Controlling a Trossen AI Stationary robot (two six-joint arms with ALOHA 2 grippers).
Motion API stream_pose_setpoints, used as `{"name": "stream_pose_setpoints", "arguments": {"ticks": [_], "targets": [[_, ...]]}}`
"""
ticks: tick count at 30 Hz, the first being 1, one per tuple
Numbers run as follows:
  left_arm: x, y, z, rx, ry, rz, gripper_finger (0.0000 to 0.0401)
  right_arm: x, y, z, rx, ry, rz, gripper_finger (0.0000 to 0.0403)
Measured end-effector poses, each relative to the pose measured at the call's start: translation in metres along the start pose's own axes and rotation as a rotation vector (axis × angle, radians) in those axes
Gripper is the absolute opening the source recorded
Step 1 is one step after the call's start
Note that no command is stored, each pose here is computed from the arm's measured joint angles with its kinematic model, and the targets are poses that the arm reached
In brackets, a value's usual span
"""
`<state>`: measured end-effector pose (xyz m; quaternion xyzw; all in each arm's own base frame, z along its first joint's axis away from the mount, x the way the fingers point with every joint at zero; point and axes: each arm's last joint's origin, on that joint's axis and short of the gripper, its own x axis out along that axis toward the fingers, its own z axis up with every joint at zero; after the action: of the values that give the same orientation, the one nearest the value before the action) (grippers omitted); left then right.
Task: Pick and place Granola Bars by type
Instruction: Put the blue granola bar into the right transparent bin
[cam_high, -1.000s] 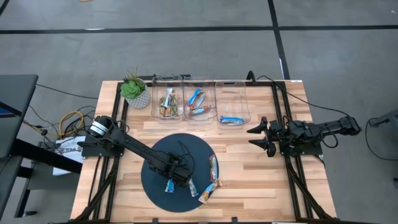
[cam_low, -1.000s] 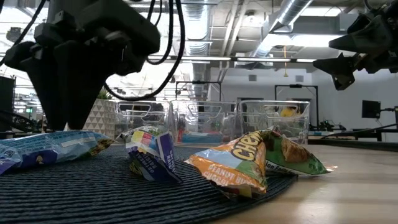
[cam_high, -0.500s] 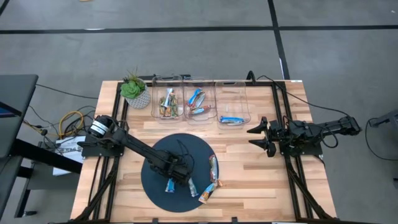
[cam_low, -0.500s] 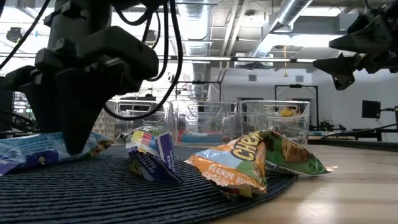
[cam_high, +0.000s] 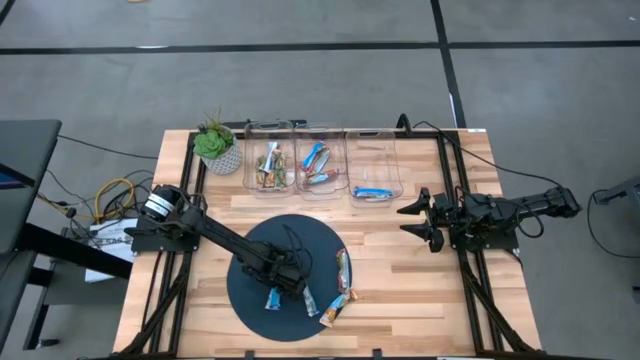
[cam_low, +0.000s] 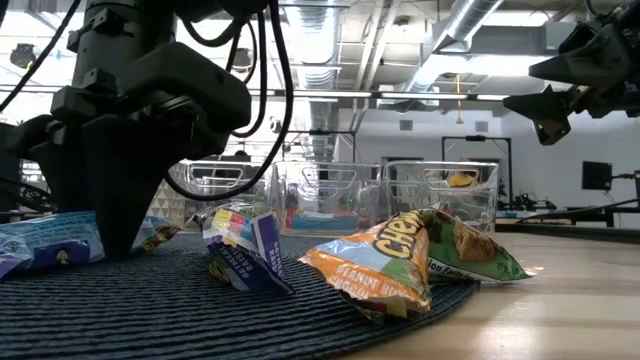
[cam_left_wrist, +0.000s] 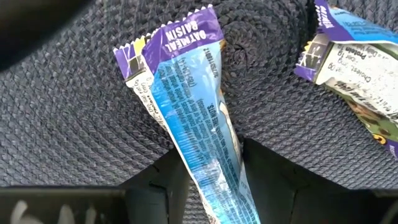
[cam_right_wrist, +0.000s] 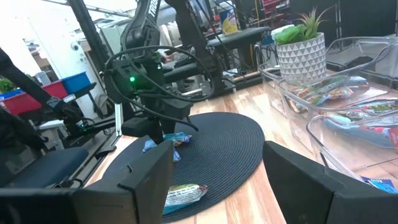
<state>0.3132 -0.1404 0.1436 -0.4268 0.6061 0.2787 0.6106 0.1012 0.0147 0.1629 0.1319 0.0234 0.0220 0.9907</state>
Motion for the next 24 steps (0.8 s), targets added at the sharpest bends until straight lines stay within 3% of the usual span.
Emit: {"name": "stream_pose_setpoints", "arguments": {"ticks": [17,24], "targets": [[0.0003,-0.0022,0.0027,0.033,-0.005,-0.026,0.0138,0.0000,0.0000,0.0001,0.000,0.000,0.000,0.0244],[0.0005,-0.0024,0.0032,0.034,-0.007,-0.027,0.0091,0.0000,0.0000,0.0000,0.000,0.000,0.000,0.0244]]}}
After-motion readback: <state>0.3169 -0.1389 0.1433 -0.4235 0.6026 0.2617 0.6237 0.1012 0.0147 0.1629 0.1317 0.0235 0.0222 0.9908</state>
